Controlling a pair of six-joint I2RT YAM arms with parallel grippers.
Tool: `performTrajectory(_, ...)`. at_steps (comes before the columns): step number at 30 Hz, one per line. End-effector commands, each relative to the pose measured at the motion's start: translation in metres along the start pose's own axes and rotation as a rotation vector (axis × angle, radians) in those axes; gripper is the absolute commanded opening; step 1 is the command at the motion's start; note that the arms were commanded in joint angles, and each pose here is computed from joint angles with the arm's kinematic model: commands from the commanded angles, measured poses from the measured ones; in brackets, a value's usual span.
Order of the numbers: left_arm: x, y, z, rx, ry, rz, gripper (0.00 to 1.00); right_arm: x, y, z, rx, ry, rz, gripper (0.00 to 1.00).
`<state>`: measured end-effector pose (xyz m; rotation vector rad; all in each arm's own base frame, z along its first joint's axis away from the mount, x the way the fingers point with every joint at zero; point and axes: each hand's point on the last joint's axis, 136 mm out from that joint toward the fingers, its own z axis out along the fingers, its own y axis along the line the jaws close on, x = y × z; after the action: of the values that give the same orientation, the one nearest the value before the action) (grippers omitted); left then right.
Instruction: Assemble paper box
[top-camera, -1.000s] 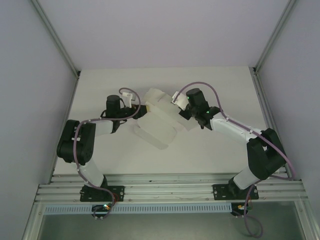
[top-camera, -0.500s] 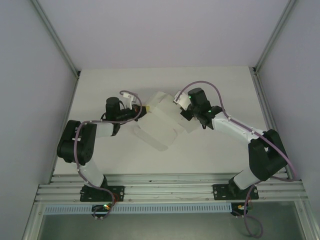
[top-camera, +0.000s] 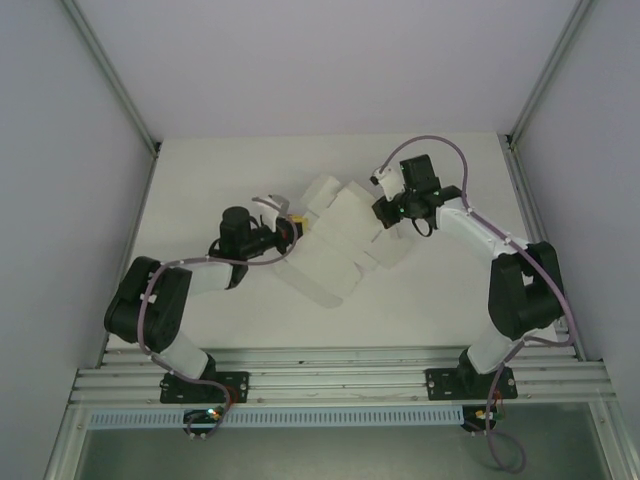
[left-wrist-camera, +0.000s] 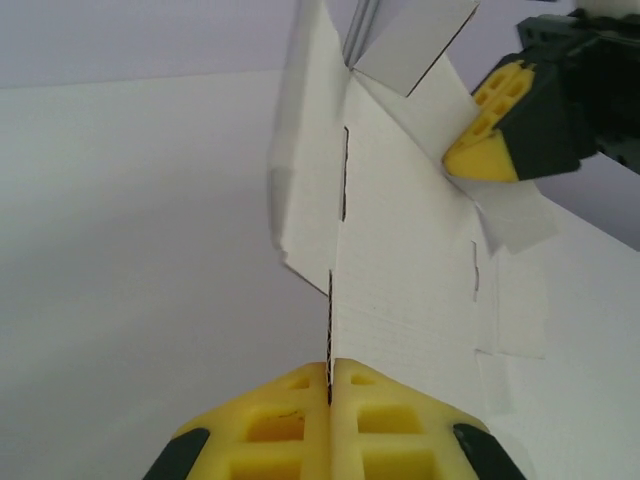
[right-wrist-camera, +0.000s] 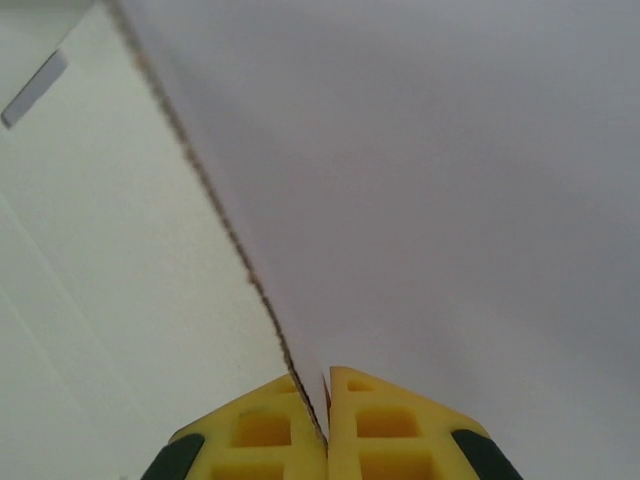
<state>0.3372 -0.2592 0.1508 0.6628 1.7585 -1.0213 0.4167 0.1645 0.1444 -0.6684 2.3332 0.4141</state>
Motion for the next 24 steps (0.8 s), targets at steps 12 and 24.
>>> performTrajectory(12, 0.024, -0.014, 0.045, -0.320, 0.310, 0.462, 0.00, -0.006, 0.016, -0.015, 0.126, 0.016, -0.142, 0.00)
performTrajectory(24, 0.034, -0.052, 0.100, -0.348, 0.313, 0.708, 0.00, 0.004, 0.048, 0.004, 0.168, 0.073, -0.364, 0.00)
